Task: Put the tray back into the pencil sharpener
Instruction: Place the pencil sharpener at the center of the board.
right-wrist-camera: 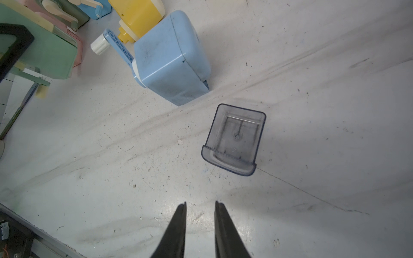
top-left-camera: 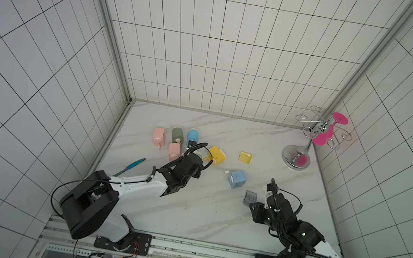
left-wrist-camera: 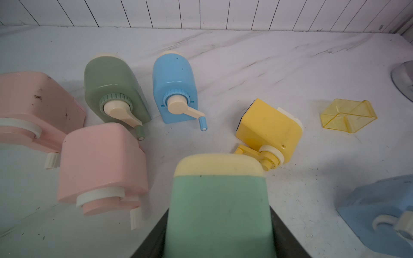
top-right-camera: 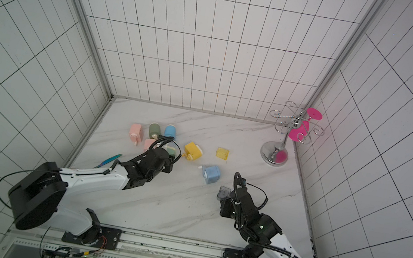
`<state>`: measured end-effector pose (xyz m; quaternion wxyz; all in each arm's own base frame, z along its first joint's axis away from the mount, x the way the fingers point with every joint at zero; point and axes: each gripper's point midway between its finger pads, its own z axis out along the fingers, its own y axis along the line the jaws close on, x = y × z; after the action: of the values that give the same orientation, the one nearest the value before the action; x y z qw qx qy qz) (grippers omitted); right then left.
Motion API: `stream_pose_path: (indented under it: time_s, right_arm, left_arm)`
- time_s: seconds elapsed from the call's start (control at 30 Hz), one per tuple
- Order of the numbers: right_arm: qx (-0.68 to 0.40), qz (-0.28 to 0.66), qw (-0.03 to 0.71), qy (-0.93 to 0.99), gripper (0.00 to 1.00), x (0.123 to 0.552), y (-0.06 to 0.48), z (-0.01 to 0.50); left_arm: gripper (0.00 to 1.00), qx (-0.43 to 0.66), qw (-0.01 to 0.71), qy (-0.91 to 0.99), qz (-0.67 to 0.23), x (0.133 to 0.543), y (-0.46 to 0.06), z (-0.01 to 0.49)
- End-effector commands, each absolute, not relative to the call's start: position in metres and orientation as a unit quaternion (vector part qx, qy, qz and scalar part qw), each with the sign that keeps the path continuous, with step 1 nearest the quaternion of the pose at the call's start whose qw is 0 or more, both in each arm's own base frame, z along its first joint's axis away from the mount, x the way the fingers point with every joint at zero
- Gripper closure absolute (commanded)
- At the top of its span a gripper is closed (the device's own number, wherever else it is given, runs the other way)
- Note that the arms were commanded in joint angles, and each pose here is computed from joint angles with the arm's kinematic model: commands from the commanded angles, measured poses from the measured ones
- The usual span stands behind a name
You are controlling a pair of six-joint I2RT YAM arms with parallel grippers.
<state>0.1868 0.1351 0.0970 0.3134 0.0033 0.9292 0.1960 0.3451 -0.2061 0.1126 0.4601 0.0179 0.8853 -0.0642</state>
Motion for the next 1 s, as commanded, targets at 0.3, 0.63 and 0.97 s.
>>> stream_pose_path:
  time_s: [0.3,0.63,0.97]
  right_arm:
    - [0.001,0.205,0.332,0.921,0.75,0.2,0.143,0.12]
    - [-0.002,0.201,0.327,0.924,0.74,0.203,0.144,0.118]
    - [-0.004,0.201,0.325,0.924,0.74,0.203,0.145,0.118]
  left_arm:
    - [1.0,-0.041,0.481,0.876,0.0,0.402,-0.195,0.101]
    - [1.0,-0.079,0.48,0.873,0.032,0.414,-0.185,0.087]
    - [0.81,-0.119,0.464,0.877,0.03,0.42,-0.18,0.073]
